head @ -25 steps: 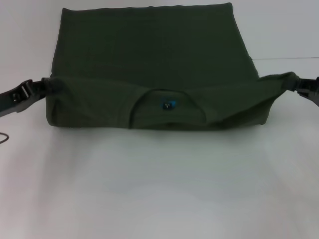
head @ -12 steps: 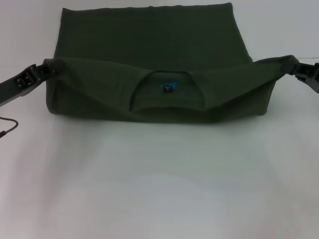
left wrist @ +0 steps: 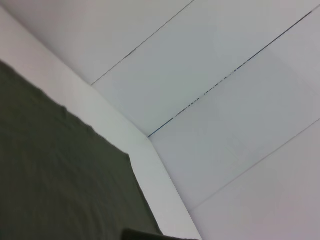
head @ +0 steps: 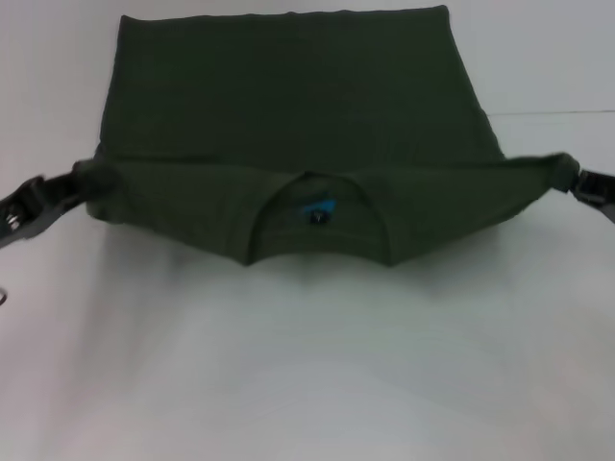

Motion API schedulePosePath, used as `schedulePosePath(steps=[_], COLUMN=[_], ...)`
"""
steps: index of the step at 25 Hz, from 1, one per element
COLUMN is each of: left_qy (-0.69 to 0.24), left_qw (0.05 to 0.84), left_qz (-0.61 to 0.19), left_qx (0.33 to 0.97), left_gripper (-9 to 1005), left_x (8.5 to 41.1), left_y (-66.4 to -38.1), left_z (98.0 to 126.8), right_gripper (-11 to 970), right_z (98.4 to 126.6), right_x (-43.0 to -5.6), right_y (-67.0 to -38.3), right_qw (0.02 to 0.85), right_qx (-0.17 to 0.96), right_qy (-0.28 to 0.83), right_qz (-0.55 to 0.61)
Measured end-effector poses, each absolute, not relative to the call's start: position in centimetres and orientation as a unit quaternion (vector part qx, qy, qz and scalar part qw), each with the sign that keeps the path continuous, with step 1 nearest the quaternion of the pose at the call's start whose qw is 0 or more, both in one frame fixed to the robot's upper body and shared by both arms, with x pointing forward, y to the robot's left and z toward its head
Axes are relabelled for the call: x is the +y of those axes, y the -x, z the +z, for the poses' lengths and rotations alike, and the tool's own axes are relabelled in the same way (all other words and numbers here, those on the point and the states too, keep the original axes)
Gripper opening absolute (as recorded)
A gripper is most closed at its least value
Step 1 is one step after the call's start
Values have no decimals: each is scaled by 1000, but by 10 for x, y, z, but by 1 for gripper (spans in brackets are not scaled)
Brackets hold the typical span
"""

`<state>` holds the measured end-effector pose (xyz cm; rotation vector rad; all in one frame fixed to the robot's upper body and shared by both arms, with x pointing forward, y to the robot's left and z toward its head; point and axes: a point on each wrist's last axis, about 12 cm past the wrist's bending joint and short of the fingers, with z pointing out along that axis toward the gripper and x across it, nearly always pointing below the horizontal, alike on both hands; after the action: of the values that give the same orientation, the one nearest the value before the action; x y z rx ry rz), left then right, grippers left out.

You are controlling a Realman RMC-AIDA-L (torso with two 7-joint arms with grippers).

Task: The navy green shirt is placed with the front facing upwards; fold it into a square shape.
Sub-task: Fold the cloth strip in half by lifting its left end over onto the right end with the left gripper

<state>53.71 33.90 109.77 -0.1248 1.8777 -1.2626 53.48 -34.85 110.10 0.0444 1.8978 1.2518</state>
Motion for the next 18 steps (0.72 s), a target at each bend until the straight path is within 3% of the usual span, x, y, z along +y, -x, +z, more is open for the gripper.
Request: schedulePosePath(steps=[18], left_qy=[75], left_qw=[360], left_qz=[-548], left_qx=[752], left_gripper=[67], left_x=[373], left_y=[-458], left_z=[1087], right_gripper=[33], right_z=[1093], right_x=[-352], right_y=[-484], right_qw=[352], right_qx=[759], right_qy=[64], right_qz=[544])
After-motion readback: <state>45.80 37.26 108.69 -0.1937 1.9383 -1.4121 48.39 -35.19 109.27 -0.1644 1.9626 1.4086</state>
